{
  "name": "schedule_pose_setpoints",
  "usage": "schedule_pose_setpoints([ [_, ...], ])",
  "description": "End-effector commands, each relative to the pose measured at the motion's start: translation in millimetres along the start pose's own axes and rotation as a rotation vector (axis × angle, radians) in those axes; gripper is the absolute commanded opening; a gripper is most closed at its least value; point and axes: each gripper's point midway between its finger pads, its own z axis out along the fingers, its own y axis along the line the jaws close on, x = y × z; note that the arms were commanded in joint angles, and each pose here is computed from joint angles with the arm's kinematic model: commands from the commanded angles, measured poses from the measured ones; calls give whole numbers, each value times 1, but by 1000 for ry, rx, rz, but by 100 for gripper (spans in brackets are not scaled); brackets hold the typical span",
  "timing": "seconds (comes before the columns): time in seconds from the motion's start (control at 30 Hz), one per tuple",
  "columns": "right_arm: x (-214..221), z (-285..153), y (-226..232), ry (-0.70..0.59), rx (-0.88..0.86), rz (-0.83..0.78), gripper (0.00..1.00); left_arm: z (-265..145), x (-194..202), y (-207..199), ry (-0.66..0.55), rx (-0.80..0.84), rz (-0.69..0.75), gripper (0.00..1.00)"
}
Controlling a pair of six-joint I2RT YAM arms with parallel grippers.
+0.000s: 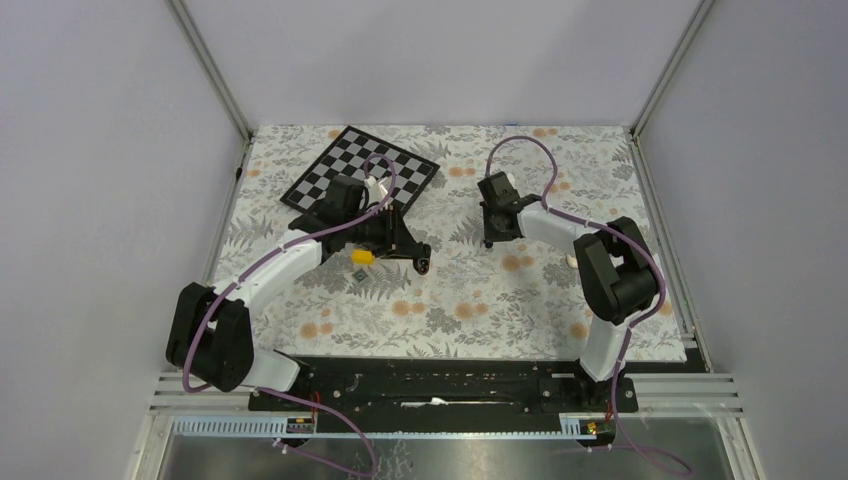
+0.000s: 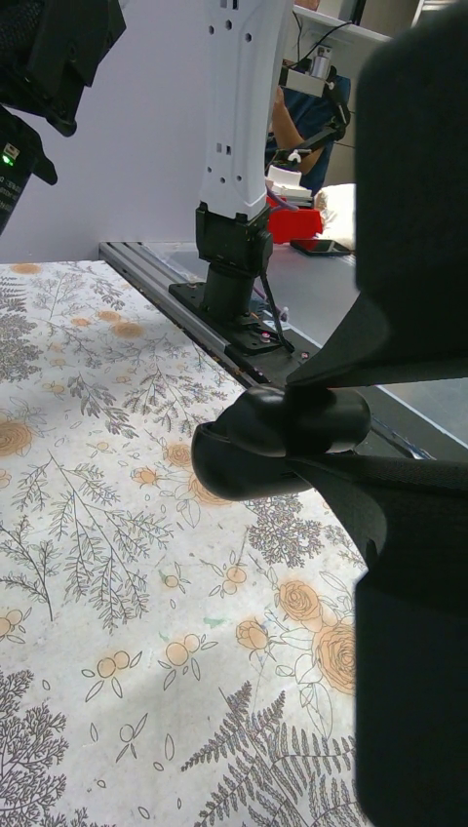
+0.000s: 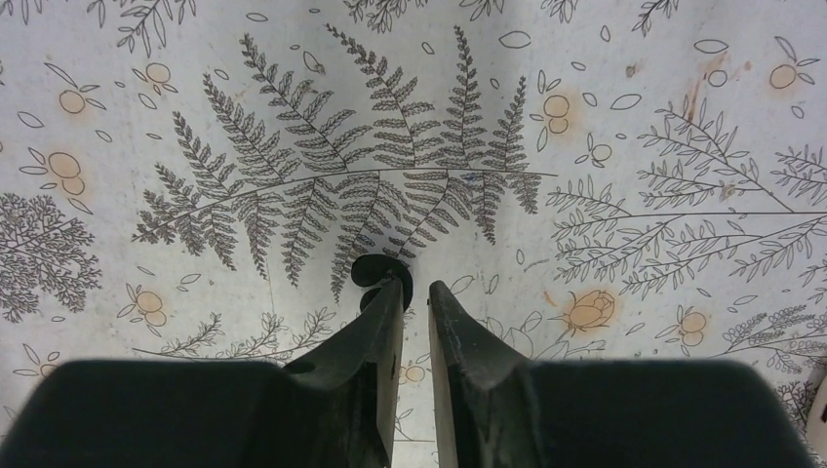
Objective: Insert the wireless bluetooth earbuds into the charging case
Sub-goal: Pick up the earbud from the center of the board.
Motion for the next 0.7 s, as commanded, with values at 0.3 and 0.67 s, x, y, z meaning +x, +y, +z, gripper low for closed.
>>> schedule_pose_setpoints([
  [0.3,14,12,6,49,-31,9,29,-4,-17,-14,-39,27,54,0],
  [0.67,21,14,12,71,-63,27,31,-5,-14,-13,-42,26,48,0],
])
